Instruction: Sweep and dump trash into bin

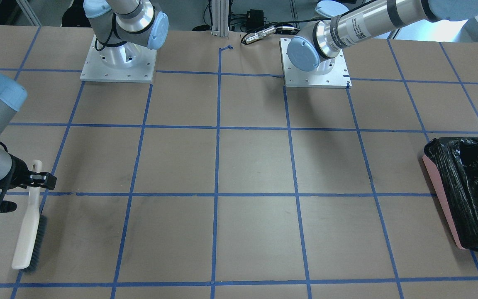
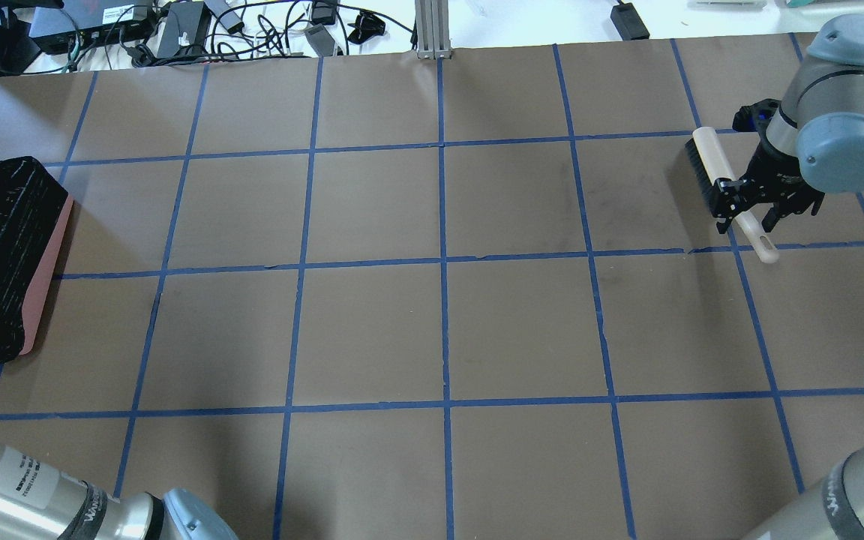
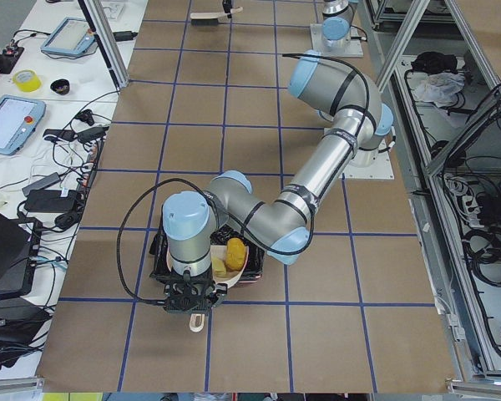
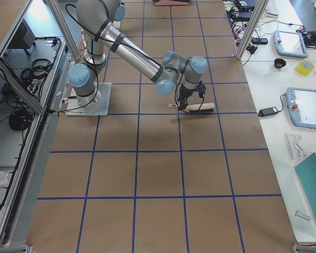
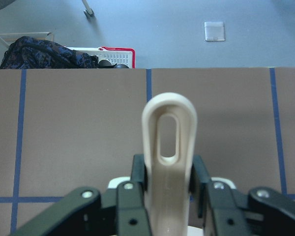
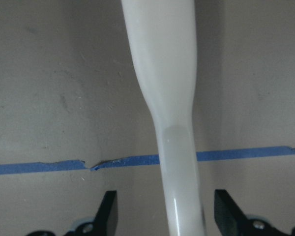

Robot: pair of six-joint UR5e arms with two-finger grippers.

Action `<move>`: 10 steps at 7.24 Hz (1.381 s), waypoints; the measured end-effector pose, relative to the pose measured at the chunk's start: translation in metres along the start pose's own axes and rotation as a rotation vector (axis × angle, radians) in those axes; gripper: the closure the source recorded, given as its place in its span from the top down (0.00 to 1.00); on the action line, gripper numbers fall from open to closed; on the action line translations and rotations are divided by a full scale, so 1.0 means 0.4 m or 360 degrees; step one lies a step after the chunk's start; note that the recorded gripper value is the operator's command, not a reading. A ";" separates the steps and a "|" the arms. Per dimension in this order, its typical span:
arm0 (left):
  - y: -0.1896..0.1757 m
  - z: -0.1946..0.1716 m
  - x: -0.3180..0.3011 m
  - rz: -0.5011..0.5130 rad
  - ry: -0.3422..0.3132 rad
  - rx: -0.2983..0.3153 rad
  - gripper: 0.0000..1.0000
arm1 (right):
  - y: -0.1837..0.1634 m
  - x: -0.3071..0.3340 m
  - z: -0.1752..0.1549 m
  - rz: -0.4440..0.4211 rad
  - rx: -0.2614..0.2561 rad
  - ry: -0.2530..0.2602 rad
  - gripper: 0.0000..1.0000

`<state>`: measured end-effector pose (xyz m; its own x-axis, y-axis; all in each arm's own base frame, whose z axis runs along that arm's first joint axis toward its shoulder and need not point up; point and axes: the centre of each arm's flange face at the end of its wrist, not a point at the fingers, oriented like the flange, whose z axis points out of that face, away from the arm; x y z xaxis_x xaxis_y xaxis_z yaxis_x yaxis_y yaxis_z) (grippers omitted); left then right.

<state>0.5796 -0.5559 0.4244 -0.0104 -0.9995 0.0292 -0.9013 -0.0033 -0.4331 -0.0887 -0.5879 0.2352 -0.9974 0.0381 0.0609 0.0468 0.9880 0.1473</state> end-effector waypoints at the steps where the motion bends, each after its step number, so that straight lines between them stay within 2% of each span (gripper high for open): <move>1: 0.012 0.006 0.002 0.0015 -0.0007 0.0070 0.00 | -0.002 0.002 -0.014 0.0004 0.0036 0.0012 1.00; 3: 0.065 0.030 0.026 0.0085 0.0003 0.0242 0.00 | 0.017 -0.001 -0.086 0.0009 0.0119 0.0020 1.00; 4: 0.103 0.008 0.057 0.0136 -0.0017 0.0335 0.00 | 0.049 -0.015 -0.149 0.0011 0.0147 -0.0015 1.00; 6: 0.173 -0.079 0.113 0.0207 -0.0039 0.0450 0.00 | 0.151 -0.063 -0.307 0.0015 0.0203 -0.0114 1.00; 8: 0.210 -0.144 0.129 0.0223 -0.0062 0.0536 0.00 | 0.212 -0.153 -0.410 -0.0070 0.0287 -0.0114 1.00; 10: 0.234 -0.153 0.131 0.0265 -0.0035 0.0653 0.00 | 0.238 -0.261 -0.479 -0.0198 0.0354 -0.0100 1.00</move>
<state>0.4680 -0.6067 0.4405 -0.1276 -0.9879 -0.0885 -0.6418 0.1503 -0.7520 0.0304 -0.5265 0.4322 -0.9965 -0.0834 -0.0065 -0.0828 0.9940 -0.0712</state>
